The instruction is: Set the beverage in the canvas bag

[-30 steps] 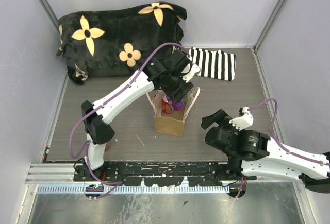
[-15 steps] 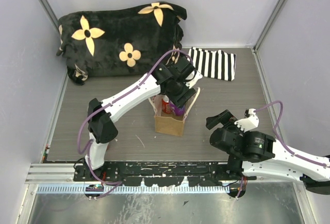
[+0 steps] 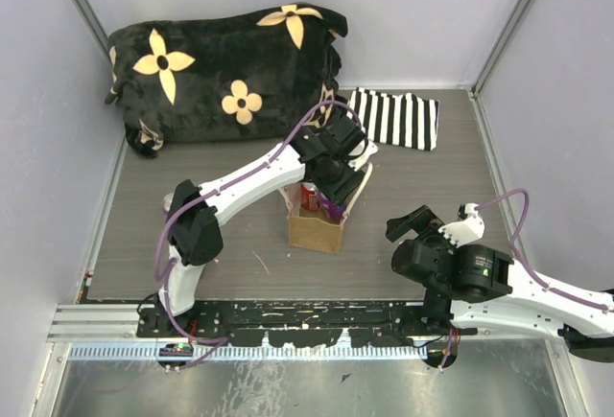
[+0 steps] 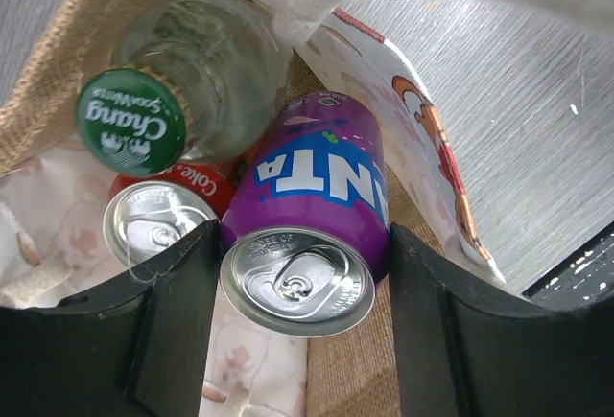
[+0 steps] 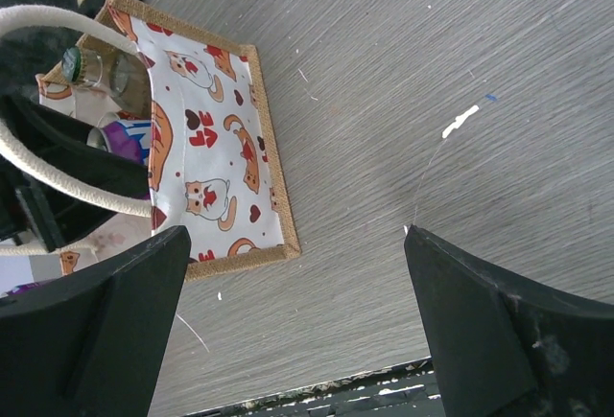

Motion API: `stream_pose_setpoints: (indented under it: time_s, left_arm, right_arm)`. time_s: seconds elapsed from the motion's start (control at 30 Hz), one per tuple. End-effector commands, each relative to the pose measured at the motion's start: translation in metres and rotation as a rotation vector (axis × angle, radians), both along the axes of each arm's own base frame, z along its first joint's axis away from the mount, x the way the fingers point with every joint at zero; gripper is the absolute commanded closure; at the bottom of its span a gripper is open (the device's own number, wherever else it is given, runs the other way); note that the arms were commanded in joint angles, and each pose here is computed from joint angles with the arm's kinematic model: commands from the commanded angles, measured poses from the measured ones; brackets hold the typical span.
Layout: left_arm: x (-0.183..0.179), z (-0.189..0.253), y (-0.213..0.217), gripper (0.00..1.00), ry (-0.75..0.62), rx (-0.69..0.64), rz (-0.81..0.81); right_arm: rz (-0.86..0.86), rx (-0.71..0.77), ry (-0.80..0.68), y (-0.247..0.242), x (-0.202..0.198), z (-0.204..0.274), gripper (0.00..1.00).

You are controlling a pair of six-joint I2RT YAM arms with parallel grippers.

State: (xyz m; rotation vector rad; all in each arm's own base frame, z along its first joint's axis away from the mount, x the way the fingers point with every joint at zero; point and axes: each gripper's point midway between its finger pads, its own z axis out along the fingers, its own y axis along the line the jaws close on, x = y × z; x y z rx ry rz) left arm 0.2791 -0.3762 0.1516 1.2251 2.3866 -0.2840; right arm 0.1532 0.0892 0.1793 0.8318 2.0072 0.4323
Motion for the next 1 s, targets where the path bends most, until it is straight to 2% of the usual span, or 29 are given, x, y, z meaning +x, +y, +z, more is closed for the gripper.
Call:
stream_pose_setpoints:
  time_s: [0.0, 0.6, 0.7, 0.9, 0.97]
  left_arm:
    - [0.006, -0.007, -0.017, 1.00, -0.018, -0.056, 0.000]
    - [0.004, -0.044, -0.022, 0.99, 0.014, -0.022, 0.007]
    - [-0.001, -0.039, -0.025, 0.87, 0.015, -0.027, -0.006]
    - [-0.015, -0.030, -0.036, 0.38, 0.011, -0.044, -0.054]
    - [-0.019, -0.029, -0.039, 0.28, 0.009, -0.045, -0.066]
  right_arm:
    - [-0.031, 0.038, -0.042, -0.003, 0.004, 0.013, 0.00]
    - [-0.038, 0.041, -0.037, -0.005, 0.004, 0.012, 0.00]
    - [-0.039, 0.041, -0.036, -0.005, 0.004, 0.012, 0.00]
    - [-0.040, 0.041, -0.037, -0.004, 0.004, 0.012, 0.00]
    - [-0.039, 0.043, -0.037, -0.004, 0.004, 0.012, 0.00]
